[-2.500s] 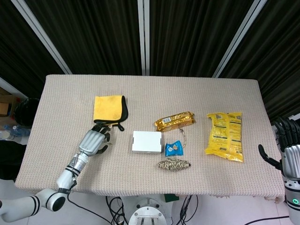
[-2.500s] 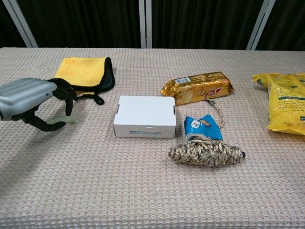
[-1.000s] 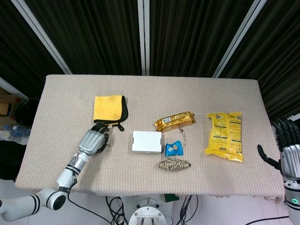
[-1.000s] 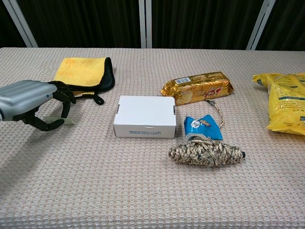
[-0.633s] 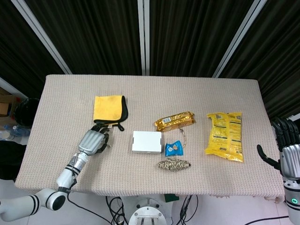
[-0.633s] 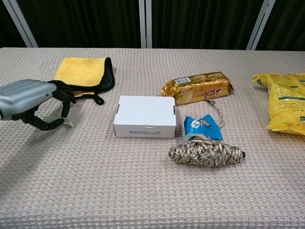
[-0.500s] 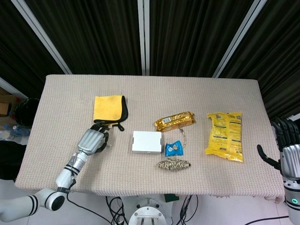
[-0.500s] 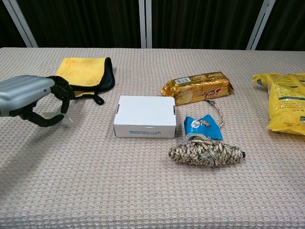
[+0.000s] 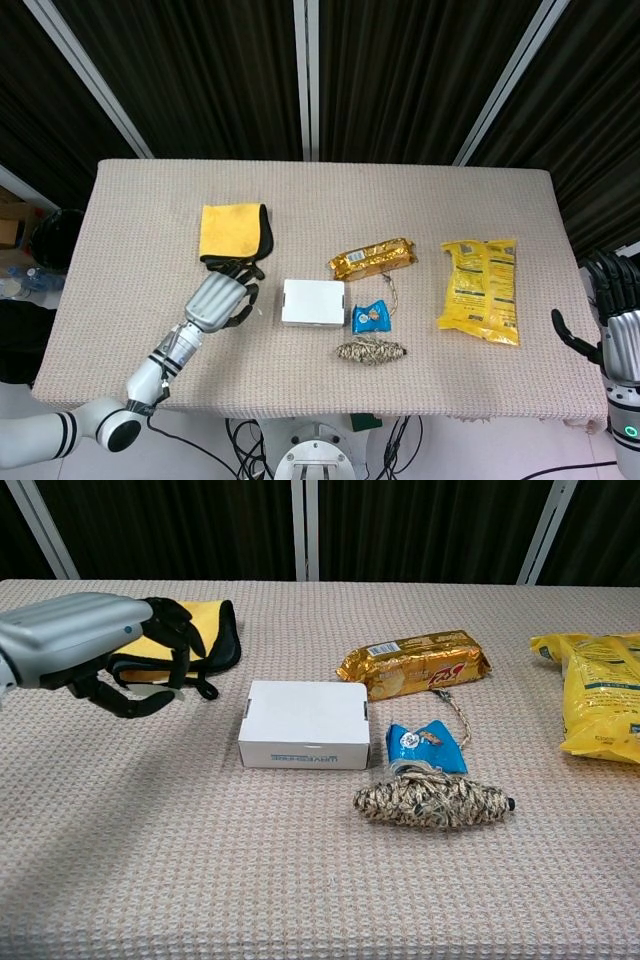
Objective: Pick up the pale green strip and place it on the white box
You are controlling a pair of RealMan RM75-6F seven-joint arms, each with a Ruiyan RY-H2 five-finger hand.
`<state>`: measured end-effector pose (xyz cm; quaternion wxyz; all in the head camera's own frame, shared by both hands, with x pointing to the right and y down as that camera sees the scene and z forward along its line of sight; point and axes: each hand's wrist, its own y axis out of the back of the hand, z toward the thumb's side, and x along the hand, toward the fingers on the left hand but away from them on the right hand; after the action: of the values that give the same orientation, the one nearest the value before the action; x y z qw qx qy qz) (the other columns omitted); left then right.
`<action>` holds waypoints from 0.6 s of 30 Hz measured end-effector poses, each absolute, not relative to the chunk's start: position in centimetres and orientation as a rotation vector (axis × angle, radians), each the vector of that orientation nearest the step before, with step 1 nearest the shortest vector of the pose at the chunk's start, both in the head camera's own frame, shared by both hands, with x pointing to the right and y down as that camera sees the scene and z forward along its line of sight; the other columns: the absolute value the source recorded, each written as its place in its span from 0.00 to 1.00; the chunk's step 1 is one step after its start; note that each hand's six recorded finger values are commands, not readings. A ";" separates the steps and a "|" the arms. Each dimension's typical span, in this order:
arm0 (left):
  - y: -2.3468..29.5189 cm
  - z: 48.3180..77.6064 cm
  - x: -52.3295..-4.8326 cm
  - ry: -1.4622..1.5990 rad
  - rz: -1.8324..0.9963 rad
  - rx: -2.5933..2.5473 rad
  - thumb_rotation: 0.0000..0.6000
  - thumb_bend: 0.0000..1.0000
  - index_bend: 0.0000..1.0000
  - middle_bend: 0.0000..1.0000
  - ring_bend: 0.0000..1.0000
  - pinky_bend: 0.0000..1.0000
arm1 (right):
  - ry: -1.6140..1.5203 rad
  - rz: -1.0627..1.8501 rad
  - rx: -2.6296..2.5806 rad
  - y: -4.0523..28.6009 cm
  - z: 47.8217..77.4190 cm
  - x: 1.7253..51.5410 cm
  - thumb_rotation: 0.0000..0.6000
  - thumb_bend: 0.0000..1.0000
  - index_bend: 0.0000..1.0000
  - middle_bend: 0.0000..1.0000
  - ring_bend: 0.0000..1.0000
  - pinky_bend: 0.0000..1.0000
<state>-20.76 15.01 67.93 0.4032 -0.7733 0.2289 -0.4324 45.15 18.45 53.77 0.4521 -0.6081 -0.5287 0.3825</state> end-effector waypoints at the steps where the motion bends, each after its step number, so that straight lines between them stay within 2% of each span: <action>1: 14.9 67.8 -20.1 0.561 -1.082 -1.963 1.00 0.42 0.59 0.27 0.09 0.20 | -1.309 0.943 -1.499 18.5 53.7 45.2 1.00 0.32 0.00 0.00 0.00 0.00; 8: 13.7 67.3 -14.9 0.466 -1.017 -1.991 1.00 0.42 0.59 0.27 0.09 0.20 | -1.329 0.949 -1.482 18.6 53.2 46.2 1.00 0.32 0.00 0.00 0.00 0.00; 18: 12.7 66.6 -9.8 0.417 -0.960 -2.009 1.00 0.42 0.59 0.27 0.09 0.20 | -1.351 0.959 -1.463 18.5 52.7 47.5 1.00 0.32 0.00 0.00 0.00 0.00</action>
<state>-9.80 12.71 66.64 0.4243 -0.8030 0.1668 -0.3839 47.47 18.54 52.75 0.4491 -0.5913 -0.5463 0.3876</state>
